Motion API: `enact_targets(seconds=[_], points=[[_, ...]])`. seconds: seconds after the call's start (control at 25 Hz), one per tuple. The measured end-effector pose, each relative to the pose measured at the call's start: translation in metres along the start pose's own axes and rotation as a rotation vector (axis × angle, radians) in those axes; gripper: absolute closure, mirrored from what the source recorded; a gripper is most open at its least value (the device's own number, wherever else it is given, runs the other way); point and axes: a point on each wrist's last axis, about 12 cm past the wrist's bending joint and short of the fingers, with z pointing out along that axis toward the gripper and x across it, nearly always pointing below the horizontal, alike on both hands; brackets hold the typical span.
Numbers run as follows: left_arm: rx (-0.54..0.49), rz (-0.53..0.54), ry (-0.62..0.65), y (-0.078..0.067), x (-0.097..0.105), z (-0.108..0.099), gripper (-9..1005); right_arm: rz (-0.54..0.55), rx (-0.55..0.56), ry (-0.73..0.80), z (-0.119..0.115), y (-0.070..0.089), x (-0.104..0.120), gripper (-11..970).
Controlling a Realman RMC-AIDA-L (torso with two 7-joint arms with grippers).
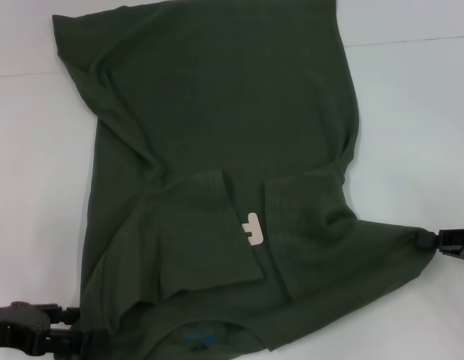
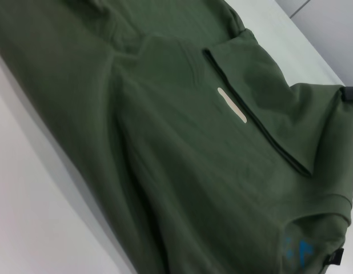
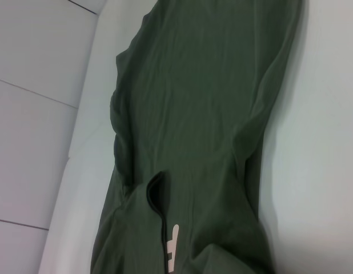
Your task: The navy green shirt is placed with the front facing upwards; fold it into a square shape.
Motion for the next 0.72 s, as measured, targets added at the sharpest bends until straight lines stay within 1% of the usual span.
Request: enact_targets(seconds=[0.28, 0.48, 0.68, 0.72], points=[[0.002, 0.000, 0.003, -0.0002, -0.0012, 0.0010, 93, 0.000, 0.000, 0.000, 0.0001, 0.0000, -0.0001, 948], [0.004, -0.002, 0.008, -0.0004, -0.0008, 0.0010, 156, 0.000, 0.000, 0.000, 0.0004, 0.0003, -0.0007, 948], [0.004, -0.009, 0.013, -0.0003, -0.0011, 0.0005, 295, -0.003, -0.001, 0.000, 0.0009, 0.0009, -0.0019, 948], [0.001, -0.010, 0.013, 0.0000, -0.0011, 0.0003, 295, -0.003, -0.001, 0.000, 0.0009, 0.0009, -0.0021, 948]])
